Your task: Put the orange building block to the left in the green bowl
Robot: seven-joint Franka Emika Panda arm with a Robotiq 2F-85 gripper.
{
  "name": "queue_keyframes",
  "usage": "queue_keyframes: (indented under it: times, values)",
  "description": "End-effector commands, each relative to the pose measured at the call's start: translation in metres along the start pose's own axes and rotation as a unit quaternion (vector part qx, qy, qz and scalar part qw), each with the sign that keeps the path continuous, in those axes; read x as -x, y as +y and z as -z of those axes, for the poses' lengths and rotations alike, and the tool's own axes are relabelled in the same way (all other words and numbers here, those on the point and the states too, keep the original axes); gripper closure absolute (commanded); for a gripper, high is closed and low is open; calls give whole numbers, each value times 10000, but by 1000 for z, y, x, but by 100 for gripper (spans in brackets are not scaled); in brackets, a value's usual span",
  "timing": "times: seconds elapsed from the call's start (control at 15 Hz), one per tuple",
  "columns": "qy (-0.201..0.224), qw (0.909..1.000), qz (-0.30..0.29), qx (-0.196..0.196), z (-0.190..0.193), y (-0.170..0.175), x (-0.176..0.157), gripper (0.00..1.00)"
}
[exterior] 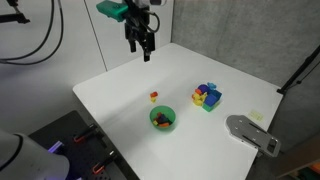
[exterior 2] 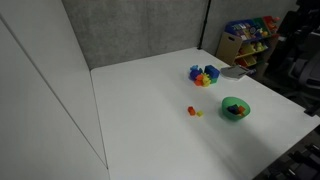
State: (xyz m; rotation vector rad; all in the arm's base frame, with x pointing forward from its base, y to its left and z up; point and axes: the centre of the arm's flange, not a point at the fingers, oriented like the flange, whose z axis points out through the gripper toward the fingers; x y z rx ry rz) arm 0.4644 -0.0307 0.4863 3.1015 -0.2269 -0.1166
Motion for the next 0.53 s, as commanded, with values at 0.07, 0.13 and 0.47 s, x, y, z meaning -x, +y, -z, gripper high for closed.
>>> queue_keyframes:
  times: [0.07, 0.13, 0.47]
  values:
    - [41, 9999, -73, -140, 44, 9, 25, 0]
    - [71, 9998, -109, -114, 49, 12, 29, 0]
    - [141, 9998, -125, -87, 47, 15, 30, 0]
